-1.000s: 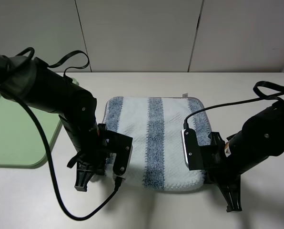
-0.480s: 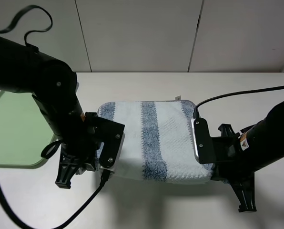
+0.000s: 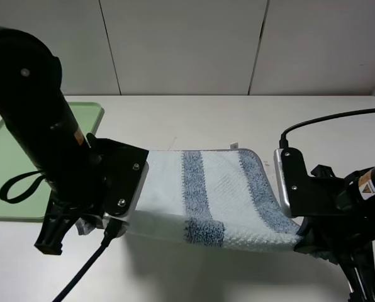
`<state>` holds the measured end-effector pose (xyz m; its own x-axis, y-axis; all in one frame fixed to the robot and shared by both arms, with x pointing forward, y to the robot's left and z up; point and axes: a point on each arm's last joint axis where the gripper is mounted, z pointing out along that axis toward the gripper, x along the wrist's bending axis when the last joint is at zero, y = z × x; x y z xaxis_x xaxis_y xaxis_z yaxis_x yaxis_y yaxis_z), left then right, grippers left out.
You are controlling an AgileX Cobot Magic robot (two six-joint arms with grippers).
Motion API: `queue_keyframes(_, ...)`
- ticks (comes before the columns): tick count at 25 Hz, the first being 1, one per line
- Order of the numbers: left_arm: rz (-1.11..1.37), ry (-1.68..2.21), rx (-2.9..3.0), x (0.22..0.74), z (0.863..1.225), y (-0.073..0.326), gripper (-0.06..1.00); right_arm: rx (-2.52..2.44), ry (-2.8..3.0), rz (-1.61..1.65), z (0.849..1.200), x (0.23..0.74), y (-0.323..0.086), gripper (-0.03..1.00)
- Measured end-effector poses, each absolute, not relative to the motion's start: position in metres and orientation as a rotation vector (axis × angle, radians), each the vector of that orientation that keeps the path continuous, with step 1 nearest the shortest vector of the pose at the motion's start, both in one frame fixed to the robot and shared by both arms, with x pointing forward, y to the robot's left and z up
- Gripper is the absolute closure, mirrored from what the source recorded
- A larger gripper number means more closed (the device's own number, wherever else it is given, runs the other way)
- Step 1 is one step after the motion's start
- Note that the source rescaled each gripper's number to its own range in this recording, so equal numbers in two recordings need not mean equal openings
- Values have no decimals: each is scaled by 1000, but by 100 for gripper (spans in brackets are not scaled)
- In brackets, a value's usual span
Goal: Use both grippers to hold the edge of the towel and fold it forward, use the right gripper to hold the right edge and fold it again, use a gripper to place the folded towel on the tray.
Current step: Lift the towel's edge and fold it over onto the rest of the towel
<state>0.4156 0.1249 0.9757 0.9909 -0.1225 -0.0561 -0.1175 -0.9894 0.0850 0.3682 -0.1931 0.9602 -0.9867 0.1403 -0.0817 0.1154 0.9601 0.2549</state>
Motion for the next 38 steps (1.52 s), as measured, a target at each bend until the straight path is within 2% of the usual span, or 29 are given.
queue_keyframes(10, -179, -145, 3018, 403, 989, 128, 94, 329, 3016, 447, 978, 353, -200, 97)
queue_keyframes(18, -64, -194, 3041, 410, 988, 130, 94, 351, 2948, 455, 1003, 369, -193, 97)
queue_keyframes(29, 136, -137, 2989, 430, 989, 134, 94, 305, 2963, 315, 980, 397, -181, 97)
queue_keyframes(38, 188, -45, 2994, 450, 985, 150, 94, 255, 2900, 321, 994, 430, -161, 97)
